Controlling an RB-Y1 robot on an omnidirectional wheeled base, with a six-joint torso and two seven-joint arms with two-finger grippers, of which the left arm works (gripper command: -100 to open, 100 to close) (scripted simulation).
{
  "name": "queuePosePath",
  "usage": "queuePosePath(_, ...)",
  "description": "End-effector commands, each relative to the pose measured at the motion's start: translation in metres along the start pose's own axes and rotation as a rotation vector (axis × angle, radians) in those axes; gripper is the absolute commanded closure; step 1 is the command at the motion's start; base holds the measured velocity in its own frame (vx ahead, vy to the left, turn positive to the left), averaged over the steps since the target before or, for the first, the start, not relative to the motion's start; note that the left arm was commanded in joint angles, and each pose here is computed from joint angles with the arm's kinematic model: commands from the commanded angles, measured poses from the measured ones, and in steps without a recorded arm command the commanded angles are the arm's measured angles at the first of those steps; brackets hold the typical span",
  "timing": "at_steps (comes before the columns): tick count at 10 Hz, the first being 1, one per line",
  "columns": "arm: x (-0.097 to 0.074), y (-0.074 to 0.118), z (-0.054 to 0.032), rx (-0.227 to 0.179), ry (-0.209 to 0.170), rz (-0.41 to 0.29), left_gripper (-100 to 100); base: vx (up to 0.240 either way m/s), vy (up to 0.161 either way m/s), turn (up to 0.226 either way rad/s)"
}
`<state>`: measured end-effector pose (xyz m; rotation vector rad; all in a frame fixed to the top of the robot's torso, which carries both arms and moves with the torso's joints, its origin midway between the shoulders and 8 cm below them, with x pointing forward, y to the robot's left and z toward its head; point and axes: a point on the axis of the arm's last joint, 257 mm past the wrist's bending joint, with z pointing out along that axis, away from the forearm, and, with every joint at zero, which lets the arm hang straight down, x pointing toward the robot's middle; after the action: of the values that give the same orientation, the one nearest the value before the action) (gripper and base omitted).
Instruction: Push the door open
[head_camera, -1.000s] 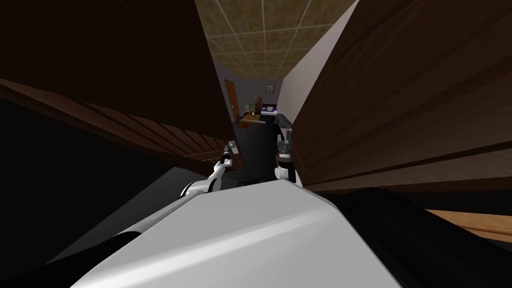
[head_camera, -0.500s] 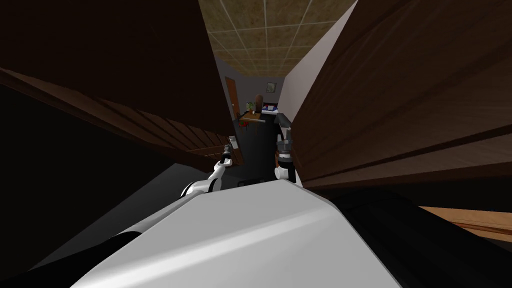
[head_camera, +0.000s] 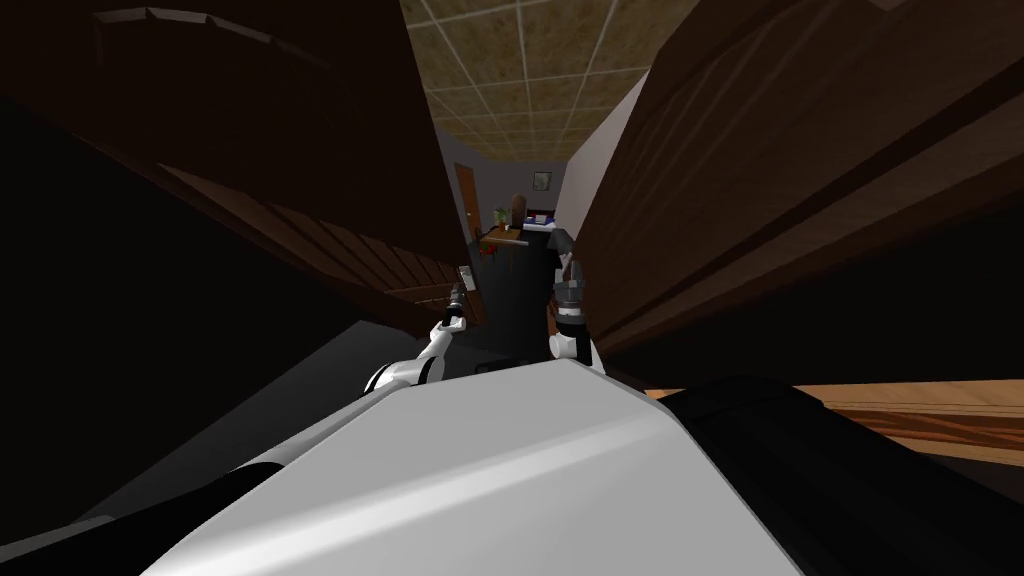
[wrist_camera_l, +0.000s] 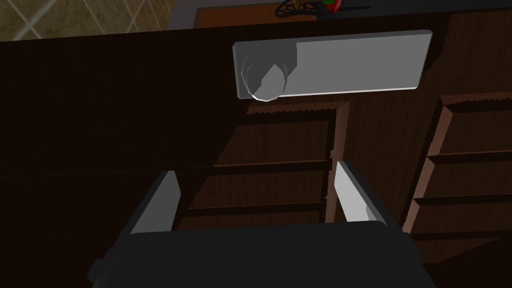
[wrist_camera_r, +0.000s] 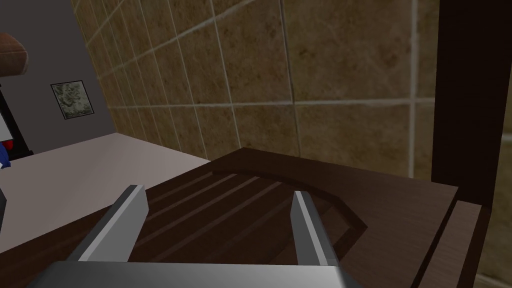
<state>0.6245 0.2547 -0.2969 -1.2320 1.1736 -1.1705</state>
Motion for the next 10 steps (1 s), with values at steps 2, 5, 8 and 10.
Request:
queuePosePath(2, -0.004, 0.0, -0.0003, 0.003, -0.006, 0.002, -100, 0.148, 0.01, -0.026)
queuePosePath(5, -0.009, -0.001, -0.001, 0.007, -0.013, 0.003, -100, 0.198, 0.014, -0.022)
queuePosePath(8, -0.013, -0.001, -0.0019, 0.011, -0.021, 0.003, -100, 0.196, 0.014, -0.026)
queuePosePath(10, -0.015, -0.001, -0.0026, 0.013, -0.025, 0.002, -100, 0.202, 0.005, -0.022)
